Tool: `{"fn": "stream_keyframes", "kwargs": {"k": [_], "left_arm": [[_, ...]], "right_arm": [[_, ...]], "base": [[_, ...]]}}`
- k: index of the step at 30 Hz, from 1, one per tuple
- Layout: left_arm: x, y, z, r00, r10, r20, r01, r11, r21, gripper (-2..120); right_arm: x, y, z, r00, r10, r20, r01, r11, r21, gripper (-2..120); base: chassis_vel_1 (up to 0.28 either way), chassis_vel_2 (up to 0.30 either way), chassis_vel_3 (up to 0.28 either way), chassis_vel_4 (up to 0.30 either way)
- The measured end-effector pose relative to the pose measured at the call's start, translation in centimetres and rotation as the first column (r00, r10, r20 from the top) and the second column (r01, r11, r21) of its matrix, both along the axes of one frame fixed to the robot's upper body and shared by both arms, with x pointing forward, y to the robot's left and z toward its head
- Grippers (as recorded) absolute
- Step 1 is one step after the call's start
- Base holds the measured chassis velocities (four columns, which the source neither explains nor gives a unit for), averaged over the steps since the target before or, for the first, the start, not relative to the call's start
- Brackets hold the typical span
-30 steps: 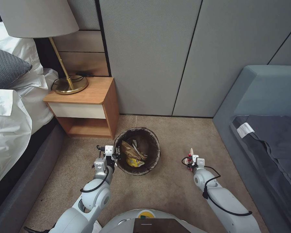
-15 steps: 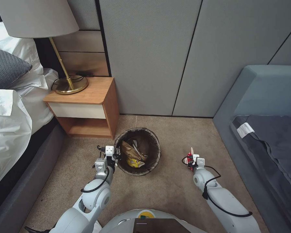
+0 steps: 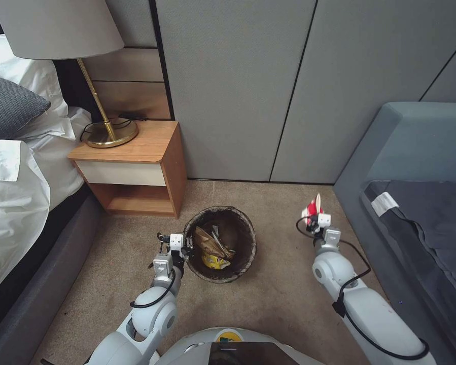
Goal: Pick up the trash bin, then pick up the garbage from the floor and place it into the trash bin.
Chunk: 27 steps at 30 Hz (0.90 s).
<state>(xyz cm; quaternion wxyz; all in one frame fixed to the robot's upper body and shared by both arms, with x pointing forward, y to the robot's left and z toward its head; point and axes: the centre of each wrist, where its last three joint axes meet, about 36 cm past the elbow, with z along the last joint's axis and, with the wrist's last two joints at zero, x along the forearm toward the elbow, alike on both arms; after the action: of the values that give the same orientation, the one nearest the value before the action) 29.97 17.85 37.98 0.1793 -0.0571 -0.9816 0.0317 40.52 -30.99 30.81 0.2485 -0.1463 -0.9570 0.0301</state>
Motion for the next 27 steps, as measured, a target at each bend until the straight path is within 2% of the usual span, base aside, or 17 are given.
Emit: {"fn": "stream_keyframes", "kwargs": {"k": [4,6,7,9,10,11,12,14,15,16,17,19,20,22,24,26,27], "left_arm": [[-0.3,-0.4,-0.2,1.000,-0.012,-0.004,0.012,1.000,0.003,2],[-0.4,-0.5,-0.2,1.000,-0.014,-0.005,0.014,1.000,0.004,2],[-0.6,-0.7,-0.3,1.000,-0.020,-0.008,0.020,1.000,0.005,2],[-0.7,-0.8,-0.3,1.000,-0.024,-0.009,0.024,1.000,0.006,2],[-0.8,-0.9,-0.4,1.000,-0.027,-0.011,0.027,1.000,0.006,2],[-0.8,-0.9,-0.4,1.000,-0.027,-0.011,0.027,1.000,0.006,2],[-0.8,-0.9,-0.4,1.000,-0.027,-0.011,0.027,1.000,0.007,2],[-0.7,-0.9,-0.4,1.000,-0.028,-0.010,0.028,1.000,0.010,2],[-0.7,-0.9,-0.4,1.000,-0.028,-0.010,0.028,1.000,0.010,2],[-0.7,-0.9,-0.3,1.000,-0.028,-0.010,0.028,1.000,0.012,2],[-0.7,-0.8,-0.3,1.000,-0.029,-0.009,0.029,0.999,0.014,2],[-0.6,-0.8,-0.2,1.000,-0.030,-0.007,0.030,0.999,0.016,2],[-0.6,-0.8,-0.2,1.000,-0.030,-0.007,0.030,0.999,0.016,2],[-0.5,-0.7,-0.2,1.000,-0.030,-0.005,0.030,0.999,0.017,2],[-0.5,-0.7,-0.1,1.000,-0.030,-0.004,0.030,0.999,0.018,2],[-0.3,-0.7,0.0,1.000,-0.029,0.001,0.029,0.999,0.018,2],[-0.3,-0.7,0.0,1.000,-0.029,0.001,0.029,0.999,0.018,2]], "right_arm": [[-0.2,0.7,4.0,0.987,0.014,0.159,-0.010,1.000,-0.026,0],[-0.2,0.8,4.5,0.984,0.018,0.178,-0.013,0.999,-0.031,0],[-0.5,1.2,6.5,0.964,0.039,0.264,-0.027,0.998,-0.051,0],[-0.8,1.5,7.6,0.948,0.059,0.313,-0.042,0.997,-0.062,0],[-1.3,2.1,9.7,0.907,0.113,0.405,-0.088,0.993,-0.081,0],[-1.3,2.1,9.7,0.907,0.113,0.405,-0.088,0.993,-0.081,0],[-1.8,2.6,11.0,0.875,0.156,0.458,-0.127,0.988,-0.092,0],[-3.3,4.7,14.5,0.758,0.283,0.588,-0.273,0.956,-0.109,0],[-3.3,4.7,14.5,0.758,0.283,0.588,-0.273,0.956,-0.109,0],[-4.0,5.5,15.3,0.712,0.328,0.621,-0.329,0.937,-0.117,0],[-5.1,6.5,16.4,0.634,0.403,0.660,-0.425,0.895,-0.138,0],[-6.2,7.3,17.0,0.551,0.479,0.683,-0.518,0.839,-0.170,0],[-6.2,7.3,17.0,0.551,0.479,0.683,-0.518,0.839,-0.170,0],[-7.4,7.9,17.1,0.484,0.547,0.683,-0.606,0.772,-0.189,0],[-7.6,7.9,17.1,0.471,0.560,0.681,-0.622,0.759,-0.193,0],[-8.7,8.2,16.5,0.418,0.620,0.664,-0.699,0.686,-0.200,0],[-8.7,8.2,16.5,0.418,0.620,0.664,-0.699,0.686,-0.200,0]], "base": [[0.000,0.000,0.000,0.000],[0.000,0.000,0.000,0.000],[0.000,0.000,0.000,0.000],[0.000,0.000,0.000,0.000],[0.000,0.000,0.000,0.000],[0.000,0.000,0.000,0.000],[0.000,0.000,0.000,0.000],[0.000,0.000,0.000,0.000],[0.000,0.000,0.000,0.000],[0.000,0.000,0.000,0.000],[0.000,0.000,0.000,0.000],[0.000,0.000,0.000,0.000],[0.000,0.000,0.000,0.000],[0.000,0.000,0.000,0.000],[0.000,0.000,0.000,0.000],[0.000,0.000,0.000,0.000],[0.000,0.000,0.000,0.000]]}}
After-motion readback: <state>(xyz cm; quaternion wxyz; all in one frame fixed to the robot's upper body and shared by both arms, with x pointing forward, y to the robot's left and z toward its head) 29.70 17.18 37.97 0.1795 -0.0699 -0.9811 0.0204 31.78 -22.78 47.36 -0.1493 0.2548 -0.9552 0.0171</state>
